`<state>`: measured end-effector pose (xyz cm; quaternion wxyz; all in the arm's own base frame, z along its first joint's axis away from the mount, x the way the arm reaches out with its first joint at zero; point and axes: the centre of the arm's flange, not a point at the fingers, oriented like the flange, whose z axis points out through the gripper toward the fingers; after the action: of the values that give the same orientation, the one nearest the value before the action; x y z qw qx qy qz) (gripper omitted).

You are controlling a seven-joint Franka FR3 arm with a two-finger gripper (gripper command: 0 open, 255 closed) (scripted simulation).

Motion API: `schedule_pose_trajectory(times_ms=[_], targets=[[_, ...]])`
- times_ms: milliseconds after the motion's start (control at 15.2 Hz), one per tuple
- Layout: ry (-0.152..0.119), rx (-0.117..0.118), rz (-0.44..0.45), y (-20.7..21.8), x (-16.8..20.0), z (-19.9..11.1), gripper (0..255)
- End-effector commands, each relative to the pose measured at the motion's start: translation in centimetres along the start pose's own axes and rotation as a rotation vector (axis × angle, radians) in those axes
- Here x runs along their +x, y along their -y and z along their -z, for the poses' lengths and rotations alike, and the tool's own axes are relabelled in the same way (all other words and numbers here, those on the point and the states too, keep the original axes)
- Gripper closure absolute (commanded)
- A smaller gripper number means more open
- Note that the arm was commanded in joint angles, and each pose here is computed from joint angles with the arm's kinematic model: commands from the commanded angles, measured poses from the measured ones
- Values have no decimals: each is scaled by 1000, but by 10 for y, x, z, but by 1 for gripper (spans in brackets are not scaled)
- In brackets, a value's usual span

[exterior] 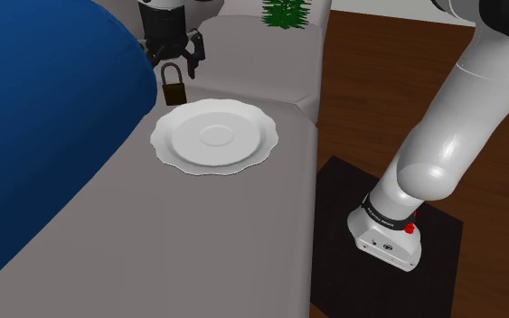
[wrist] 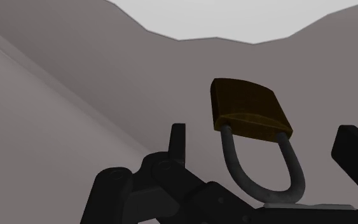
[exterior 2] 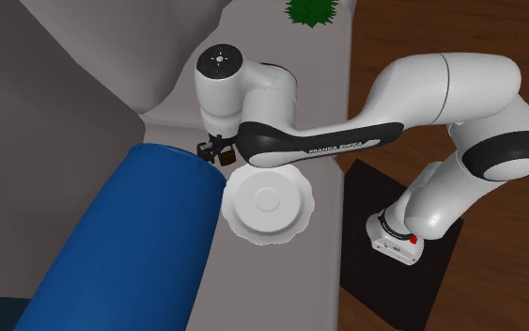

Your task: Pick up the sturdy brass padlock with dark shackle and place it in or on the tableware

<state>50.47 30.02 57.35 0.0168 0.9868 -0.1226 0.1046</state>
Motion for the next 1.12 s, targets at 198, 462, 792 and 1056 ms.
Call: schedule_pose_trajectory(times_ms=[198,462,792,1056], targets=[[0,0,0,0,0,0,255],[0,0,0,0,0,0,255],[0,0,0,0,0,0,255],[0,0,0,0,4,21,255]])
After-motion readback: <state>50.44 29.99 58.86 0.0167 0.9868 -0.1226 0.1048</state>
